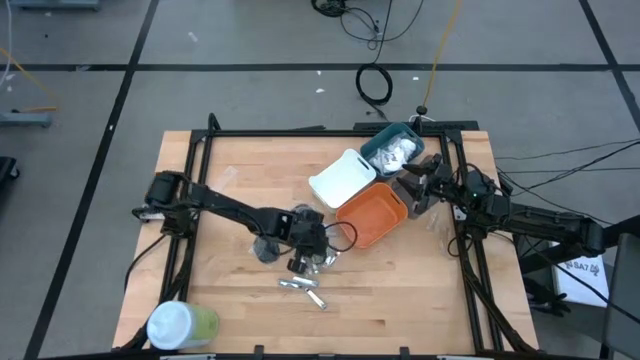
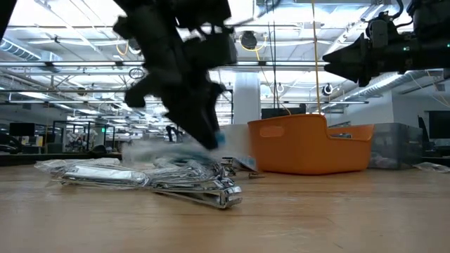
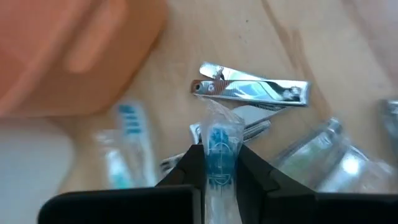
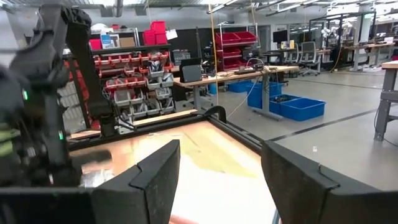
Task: Pick & Place Travel size toiletries
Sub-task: Put the blue toothbrush into the black bin
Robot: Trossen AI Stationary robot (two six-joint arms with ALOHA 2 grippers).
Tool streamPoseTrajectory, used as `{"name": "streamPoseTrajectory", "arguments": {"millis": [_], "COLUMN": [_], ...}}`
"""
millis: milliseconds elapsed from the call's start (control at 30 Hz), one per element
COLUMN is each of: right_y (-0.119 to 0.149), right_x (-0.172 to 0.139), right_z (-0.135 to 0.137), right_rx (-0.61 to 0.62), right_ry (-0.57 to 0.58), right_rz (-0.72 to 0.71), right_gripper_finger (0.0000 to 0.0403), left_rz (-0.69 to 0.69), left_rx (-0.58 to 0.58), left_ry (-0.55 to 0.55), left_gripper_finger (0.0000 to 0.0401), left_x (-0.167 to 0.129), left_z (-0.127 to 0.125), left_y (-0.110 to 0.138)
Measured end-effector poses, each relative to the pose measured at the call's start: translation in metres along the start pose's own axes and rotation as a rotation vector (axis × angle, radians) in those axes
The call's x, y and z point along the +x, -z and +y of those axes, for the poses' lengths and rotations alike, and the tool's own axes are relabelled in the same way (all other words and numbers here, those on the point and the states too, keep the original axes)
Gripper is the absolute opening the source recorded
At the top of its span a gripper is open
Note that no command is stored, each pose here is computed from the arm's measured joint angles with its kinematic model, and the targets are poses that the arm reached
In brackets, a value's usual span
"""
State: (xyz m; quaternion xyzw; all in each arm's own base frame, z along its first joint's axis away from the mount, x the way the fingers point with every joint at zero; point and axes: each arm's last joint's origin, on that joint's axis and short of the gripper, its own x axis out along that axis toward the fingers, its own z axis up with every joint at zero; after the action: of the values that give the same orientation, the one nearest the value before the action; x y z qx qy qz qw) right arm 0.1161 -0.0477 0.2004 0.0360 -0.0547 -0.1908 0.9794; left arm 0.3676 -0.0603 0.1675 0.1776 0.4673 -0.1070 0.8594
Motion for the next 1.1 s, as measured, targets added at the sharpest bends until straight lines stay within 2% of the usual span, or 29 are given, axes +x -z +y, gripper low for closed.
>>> {"name": "streamPoseTrajectory", "arguments": {"millis": [200,267,367,433,533,700,833,933,1100], "right_y": [0.003,0.004,0.006,0.007,0.008,0.007,0.002,0.004,0.009], "right_x": [0.002,0.003,0.005,0.006,0.008,0.014,0.019,0.023,0.034], "right_z": [0.0,0.0,-0.001,-0.001,0.0,0.01,0.022,0.032,0.042], "right_rx": [0.0,-0.003,-0.015,-0.026,-0.026,-0.02,-0.018,-0.03,-0.04], "right_ry": [0.002,0.002,0.004,0.003,-0.004,-0.118,-0.2,-0.255,-0.267], "right_rz": [0.024,0.034,0.054,0.06,0.061,0.026,-0.058,-0.07,-0.089], "right_gripper_finger": [0.0212,0.0212,0.0212,0.0212,0.0212,0.0212,0.0215,0.0224,0.0237], "left_rz": [-0.137,-0.263,-0.529,-0.704,-0.881,-1.055,-1.132,-1.166,-1.184], "left_rx": [0.027,0.05,0.075,0.099,0.125,0.031,0.013,-0.005,-0.055], "left_ry": [-0.147,-0.203,-0.257,-0.279,-0.313,-0.394,-0.373,-0.361,-0.327], "left_gripper_finger": [0.0061,0.0058,0.004,0.0039,0.0039,0.0049,0.005,0.004,0.0047], "left_x": [-0.059,-0.081,-0.11,-0.123,-0.135,-0.128,-0.101,-0.08,-0.058], "left_z": [0.017,0.024,0.038,0.049,0.067,0.096,0.108,0.111,0.116], "left_y": [-0.014,-0.024,-0.042,-0.051,-0.057,-0.059,-0.057,-0.056,-0.059]}}
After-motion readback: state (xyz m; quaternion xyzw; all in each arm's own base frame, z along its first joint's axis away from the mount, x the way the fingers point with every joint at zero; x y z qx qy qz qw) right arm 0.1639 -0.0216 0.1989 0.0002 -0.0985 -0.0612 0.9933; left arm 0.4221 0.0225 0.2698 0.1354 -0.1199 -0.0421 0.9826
